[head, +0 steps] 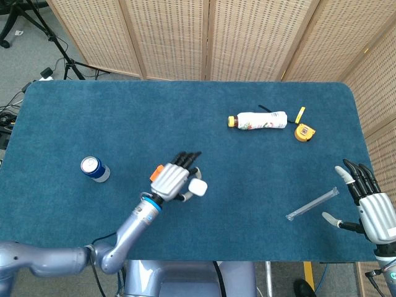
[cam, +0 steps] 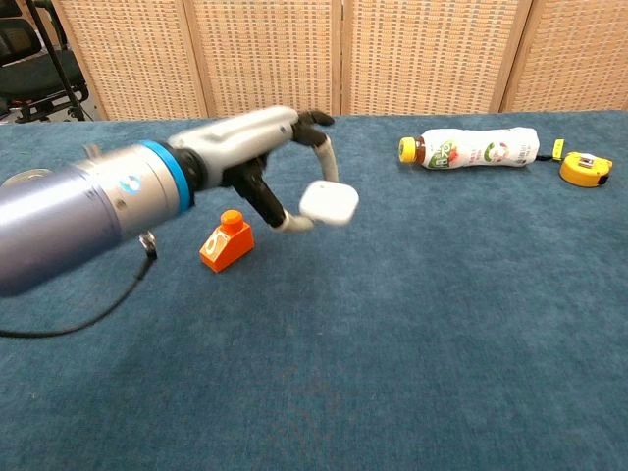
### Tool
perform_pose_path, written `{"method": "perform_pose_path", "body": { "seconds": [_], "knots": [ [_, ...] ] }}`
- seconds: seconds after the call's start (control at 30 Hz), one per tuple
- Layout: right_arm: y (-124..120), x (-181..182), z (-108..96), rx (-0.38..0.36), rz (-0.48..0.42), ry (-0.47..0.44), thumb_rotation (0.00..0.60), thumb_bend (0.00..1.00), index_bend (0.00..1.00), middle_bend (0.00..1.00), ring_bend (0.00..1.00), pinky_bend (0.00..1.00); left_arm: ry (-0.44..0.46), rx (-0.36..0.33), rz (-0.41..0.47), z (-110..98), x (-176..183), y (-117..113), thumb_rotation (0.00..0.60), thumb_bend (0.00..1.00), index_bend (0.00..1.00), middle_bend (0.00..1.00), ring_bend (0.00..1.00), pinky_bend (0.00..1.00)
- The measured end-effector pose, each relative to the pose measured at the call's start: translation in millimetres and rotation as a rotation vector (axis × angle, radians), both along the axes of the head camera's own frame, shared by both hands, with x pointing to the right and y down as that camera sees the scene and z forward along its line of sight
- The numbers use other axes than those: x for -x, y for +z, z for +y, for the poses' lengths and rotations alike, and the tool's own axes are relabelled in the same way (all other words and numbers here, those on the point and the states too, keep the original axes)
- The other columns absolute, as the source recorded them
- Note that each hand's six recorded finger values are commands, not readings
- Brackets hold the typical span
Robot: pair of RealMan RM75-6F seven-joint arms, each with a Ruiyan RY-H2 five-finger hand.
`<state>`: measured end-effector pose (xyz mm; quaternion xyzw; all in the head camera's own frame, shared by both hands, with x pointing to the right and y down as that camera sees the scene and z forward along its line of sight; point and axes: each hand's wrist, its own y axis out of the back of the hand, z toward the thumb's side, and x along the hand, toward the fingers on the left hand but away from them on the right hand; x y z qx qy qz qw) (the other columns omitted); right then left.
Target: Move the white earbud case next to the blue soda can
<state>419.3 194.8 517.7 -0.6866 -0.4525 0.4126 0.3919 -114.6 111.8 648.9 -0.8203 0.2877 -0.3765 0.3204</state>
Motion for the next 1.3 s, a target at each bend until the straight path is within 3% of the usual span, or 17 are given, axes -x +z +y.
{"method": "perform_pose_path", "body": {
  "seconds": [0.13,0.27,0.4,0.5,0.73,1.07,1.3],
  "knots": [
    [1,1,1,0.002,0.002,-0.005,0.600,0.00,0.00,0.00,0.00,0.00,-0.071,-0.094,-0.029,-38,42,-31,0.600,0.33,0.61,0.00,0.00,0.00],
    [2,4,2,0.002,0.010,-0.011,0.600,0.00,0.00,0.00,0.00,0.00,-0.163,-0.161,-0.114,-78,106,-57,0.600,0.33,0.61,0.00,0.00,0.00],
    [4,6,4,0.003,0.023,-0.017,0.600,0.00,0.00,0.00,0.00,0.00,-0.257,-0.158,-0.226,-111,179,-69,0.600,0.35,0.61,0.00,0.00,0.00],
    [7,9,5,0.008,0.034,-0.025,0.600,0.00,0.00,0.00,0.00,0.00,-0.312,-0.138,-0.289,-124,216,-63,0.600,0.35,0.61,0.00,0.00,0.00],
    [14,17,9,0.020,0.062,-0.044,0.600,0.00,0.00,0.00,0.00,0.00,-0.385,-0.048,-0.345,-137,264,-25,0.600,0.35,0.61,0.00,0.00,0.00],
    [24,19,10,0.041,0.092,-0.042,0.600,0.00,0.00,0.00,0.00,0.00,-0.398,0.055,-0.423,-129,297,30,0.600,0.36,0.61,0.00,0.00,0.00],
    [26,22,11,0.046,0.099,-0.051,0.600,0.00,0.00,0.00,0.00,0.00,-0.421,0.130,-0.375,-117,306,48,0.600,0.36,0.61,0.00,0.00,0.00]
  ]
}}
